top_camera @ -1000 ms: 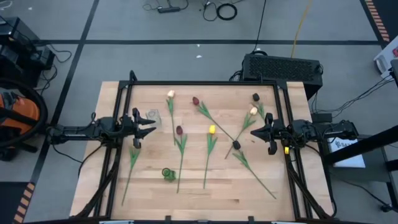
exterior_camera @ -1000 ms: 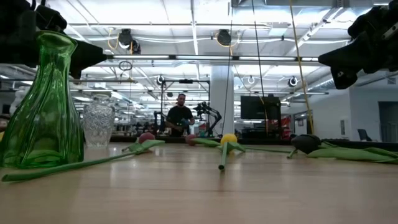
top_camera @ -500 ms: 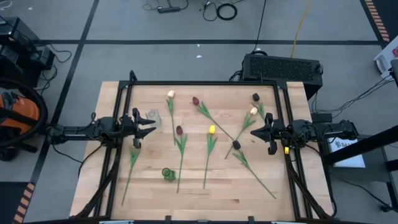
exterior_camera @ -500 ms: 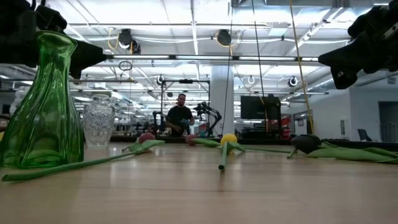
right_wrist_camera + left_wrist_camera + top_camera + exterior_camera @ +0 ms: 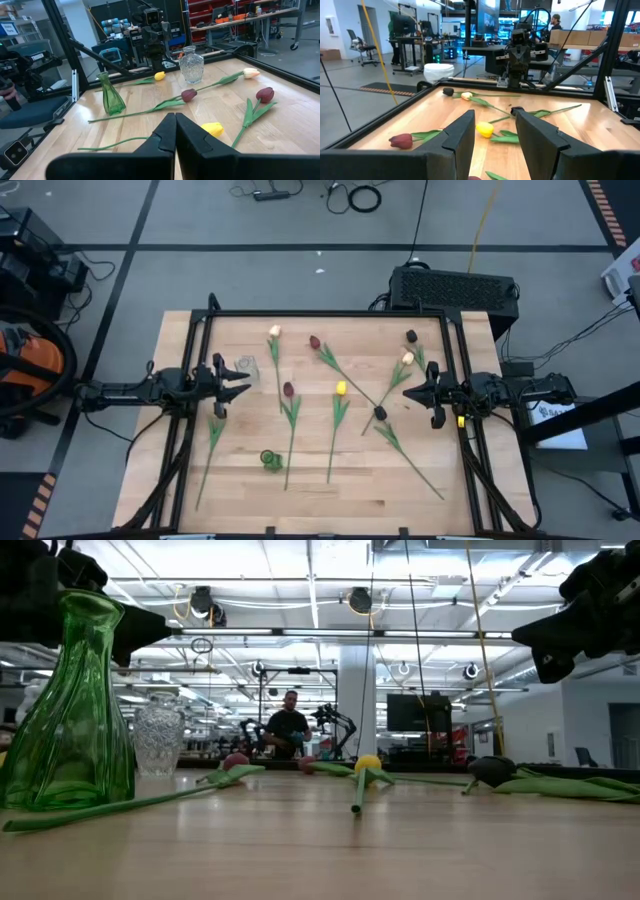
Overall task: Sort flowers into vase by color
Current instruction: Put the bottom red tulip into the green vase
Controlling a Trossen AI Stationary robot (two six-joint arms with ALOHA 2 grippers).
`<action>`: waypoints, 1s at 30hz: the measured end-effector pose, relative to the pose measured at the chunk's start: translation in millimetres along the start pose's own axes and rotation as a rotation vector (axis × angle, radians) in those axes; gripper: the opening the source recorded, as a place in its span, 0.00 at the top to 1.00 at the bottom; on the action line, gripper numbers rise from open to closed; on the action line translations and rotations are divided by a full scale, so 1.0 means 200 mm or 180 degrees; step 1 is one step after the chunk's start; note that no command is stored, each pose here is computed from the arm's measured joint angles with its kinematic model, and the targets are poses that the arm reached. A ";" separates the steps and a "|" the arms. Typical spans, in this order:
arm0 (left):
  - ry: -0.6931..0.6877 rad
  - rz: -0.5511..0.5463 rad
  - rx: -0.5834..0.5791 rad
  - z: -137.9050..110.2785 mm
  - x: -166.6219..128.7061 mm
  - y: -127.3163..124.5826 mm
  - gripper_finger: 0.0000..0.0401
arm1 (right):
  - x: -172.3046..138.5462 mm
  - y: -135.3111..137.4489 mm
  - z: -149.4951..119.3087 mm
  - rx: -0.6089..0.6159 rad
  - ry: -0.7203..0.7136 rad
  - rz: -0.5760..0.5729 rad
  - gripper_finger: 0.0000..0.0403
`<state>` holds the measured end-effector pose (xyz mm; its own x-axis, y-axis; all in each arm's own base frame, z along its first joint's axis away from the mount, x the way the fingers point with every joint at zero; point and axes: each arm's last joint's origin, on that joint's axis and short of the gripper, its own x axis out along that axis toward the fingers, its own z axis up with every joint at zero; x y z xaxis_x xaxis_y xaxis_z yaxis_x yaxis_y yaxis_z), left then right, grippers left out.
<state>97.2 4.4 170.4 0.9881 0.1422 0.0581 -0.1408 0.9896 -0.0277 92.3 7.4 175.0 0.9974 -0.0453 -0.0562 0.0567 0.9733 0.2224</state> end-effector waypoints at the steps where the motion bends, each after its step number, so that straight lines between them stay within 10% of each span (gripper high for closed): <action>1: -0.0018 0.0000 -0.0002 0.00 0.00 0.00 0.62 | 0.00 0.00 0.00 0.0001 -0.0002 0.0000 1.00; 30: -0.0267 -0.0189 -0.1373 0.05 0.00 -0.01 0.62 | 0.00 0.00 0.00 0.0000 0.0000 0.0000 1.00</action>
<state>96.4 3.3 179.4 0.9828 0.1041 0.1524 -0.0279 0.9001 -0.4349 92.3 7.4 175.0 0.9974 -0.0452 -0.0561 0.0566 0.9733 0.2224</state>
